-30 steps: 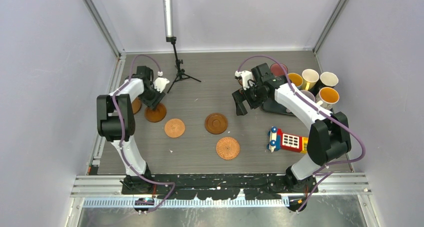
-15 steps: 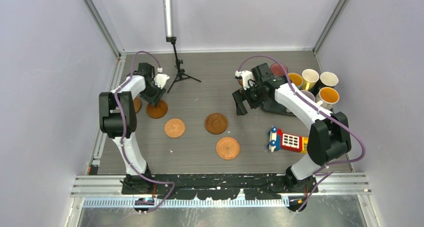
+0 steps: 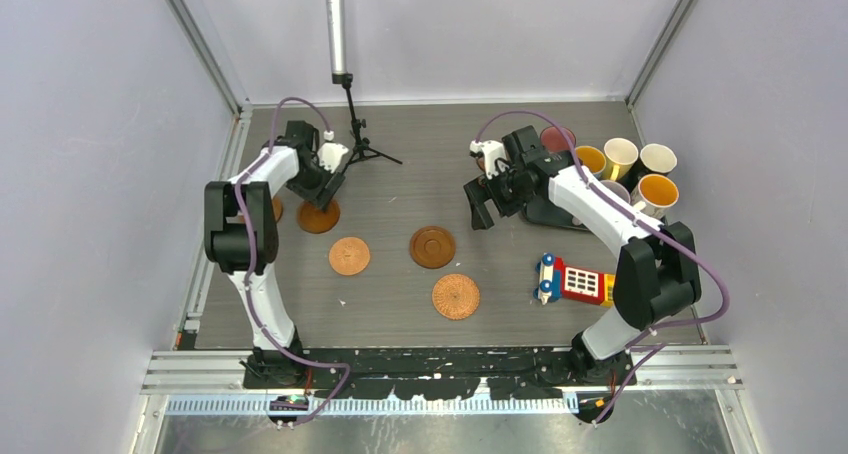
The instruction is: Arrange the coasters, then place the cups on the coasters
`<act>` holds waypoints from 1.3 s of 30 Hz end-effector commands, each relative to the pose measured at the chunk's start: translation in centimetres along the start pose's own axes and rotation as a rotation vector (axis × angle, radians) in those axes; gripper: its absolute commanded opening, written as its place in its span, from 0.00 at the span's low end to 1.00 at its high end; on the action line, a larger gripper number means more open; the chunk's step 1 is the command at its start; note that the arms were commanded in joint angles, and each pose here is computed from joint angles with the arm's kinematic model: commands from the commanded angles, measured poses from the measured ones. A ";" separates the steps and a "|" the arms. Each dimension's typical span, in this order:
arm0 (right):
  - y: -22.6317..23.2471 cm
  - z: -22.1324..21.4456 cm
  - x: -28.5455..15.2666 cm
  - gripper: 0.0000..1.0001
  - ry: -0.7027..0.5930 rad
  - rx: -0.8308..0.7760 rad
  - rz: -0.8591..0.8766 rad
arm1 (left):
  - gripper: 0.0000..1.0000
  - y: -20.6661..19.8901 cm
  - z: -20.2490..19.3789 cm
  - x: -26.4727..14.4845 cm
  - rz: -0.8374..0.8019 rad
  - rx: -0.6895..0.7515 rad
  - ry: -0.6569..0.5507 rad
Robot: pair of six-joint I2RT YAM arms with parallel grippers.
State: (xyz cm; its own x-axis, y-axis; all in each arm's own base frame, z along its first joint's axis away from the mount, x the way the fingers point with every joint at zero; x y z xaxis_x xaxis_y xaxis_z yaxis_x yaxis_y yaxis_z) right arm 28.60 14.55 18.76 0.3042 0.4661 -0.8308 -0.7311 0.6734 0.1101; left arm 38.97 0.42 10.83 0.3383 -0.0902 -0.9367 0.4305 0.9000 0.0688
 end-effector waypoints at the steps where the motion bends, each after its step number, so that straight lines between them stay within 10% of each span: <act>1: -0.4 1.6 0.7 0.96 -0.050 0.019 0.009 | 0.67 -0.6 1.1 -4.3 -0.037 -0.025 -0.098; 15: 1.2 3.7 5.7 0.91 0.023 -0.031 -0.044 | 0.80 -7.5 -4.0 -8.5 -0.310 0.108 -0.214; 39: 4.6 3.3 11.5 0.91 0.092 -0.066 -0.120 | 0.50 -12.1 -10.4 -3.5 -0.199 0.434 0.006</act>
State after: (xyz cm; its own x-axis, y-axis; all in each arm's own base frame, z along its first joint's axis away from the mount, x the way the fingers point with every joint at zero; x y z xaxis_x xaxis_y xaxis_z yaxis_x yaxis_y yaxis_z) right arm 29.94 23.40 10.55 0.2796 0.2985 -0.9125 -0.7376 0.6752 -0.0051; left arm 25.51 -6.71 10.03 0.2143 -0.2729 -0.9379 0.7685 0.6398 -0.0105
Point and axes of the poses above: each gripper's point midway between its finger pads, its own x axis out along the fingers, its own y axis along the line the jaws close on, z = x × y, the point moved 8 cm from there along -x, back along the fingers, and after that the axes turned 9 degrees about -x, right-handed, at the moved point
